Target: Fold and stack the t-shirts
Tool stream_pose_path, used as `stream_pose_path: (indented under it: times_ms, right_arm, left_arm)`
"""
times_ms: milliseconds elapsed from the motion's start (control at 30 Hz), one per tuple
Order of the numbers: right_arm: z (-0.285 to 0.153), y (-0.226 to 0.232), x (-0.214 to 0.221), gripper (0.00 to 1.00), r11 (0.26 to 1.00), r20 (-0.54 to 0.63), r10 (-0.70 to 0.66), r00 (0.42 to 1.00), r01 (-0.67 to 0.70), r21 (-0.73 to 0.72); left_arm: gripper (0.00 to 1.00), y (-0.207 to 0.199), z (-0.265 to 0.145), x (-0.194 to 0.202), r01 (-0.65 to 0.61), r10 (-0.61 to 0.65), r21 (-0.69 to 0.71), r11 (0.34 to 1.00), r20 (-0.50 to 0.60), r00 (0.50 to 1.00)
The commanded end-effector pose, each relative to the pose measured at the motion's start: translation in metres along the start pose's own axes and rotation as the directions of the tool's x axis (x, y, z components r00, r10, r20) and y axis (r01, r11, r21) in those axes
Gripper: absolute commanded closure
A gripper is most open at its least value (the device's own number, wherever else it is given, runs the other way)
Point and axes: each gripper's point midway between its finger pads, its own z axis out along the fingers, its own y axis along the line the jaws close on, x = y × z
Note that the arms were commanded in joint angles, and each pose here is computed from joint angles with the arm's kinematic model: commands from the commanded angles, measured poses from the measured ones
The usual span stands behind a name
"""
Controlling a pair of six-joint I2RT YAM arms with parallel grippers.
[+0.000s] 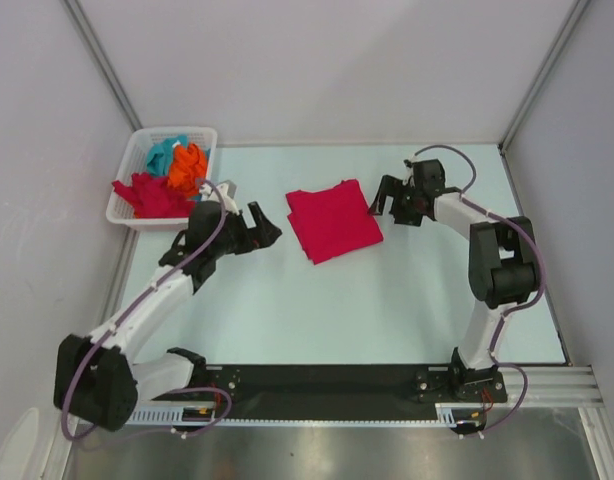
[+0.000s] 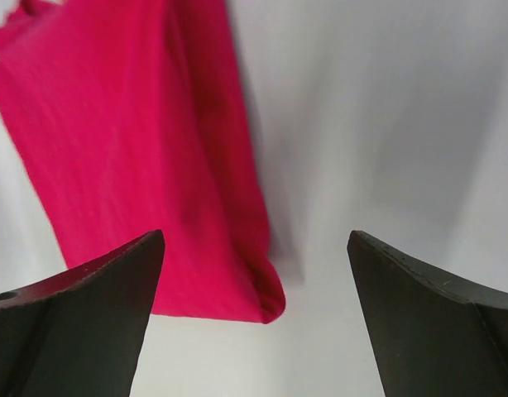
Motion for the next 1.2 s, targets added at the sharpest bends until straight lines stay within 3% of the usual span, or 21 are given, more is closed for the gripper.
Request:
stream_pose_path:
  times_ms: [0, 400, 633, 1000, 1133, 1167]
  right_arm:
    - [0.005, 0.014, -0.005, 0.00, 0.999, 0.020, -0.011, 1.000, 0.012, -0.051]
    - [0.017, 0.033, 0.054, 0.00, 0.996, -0.047, 0.004, 0.999, -0.008, -0.091]
    - [0.001, 0.070, 0.079, 0.00, 0.996, -0.021, -0.036, 0.999, 0.034, -0.084]
    - [-0.015, 0.128, 0.082, 0.00, 0.985, 0.021, -0.099, 0.995, 0.101, -0.140]
    - [-0.030, 0.093, 0.091, 0.00, 0.994, -0.061, -0.088, 0.994, 0.091, 0.059]
    - [-0.037, 0.074, 0.083, 0.00, 0.986, -0.035, -0.078, 0.996, 0.082, 0.143]
  left_arm:
    - [0.00, -0.021, -0.038, -0.022, -0.029, 0.021, 0.069, 0.997, 0.108, 0.994]
    - [0.00, -0.032, -0.063, -0.038, -0.103, 0.092, 0.077, 0.992, 0.134, 0.987]
    - [0.00, -0.041, -0.073, -0.056, -0.135, 0.118, 0.091, 0.987, 0.175, 0.978]
    - [0.00, -0.034, -0.067, -0.056, -0.137, 0.121, 0.089, 0.987, 0.158, 0.980]
    - [0.00, -0.039, -0.069, -0.057, -0.151, 0.136, 0.109, 0.982, 0.141, 0.981]
    - [0.00, -0.039, -0.071, -0.062, -0.157, 0.140, 0.104, 0.982, 0.150, 0.979]
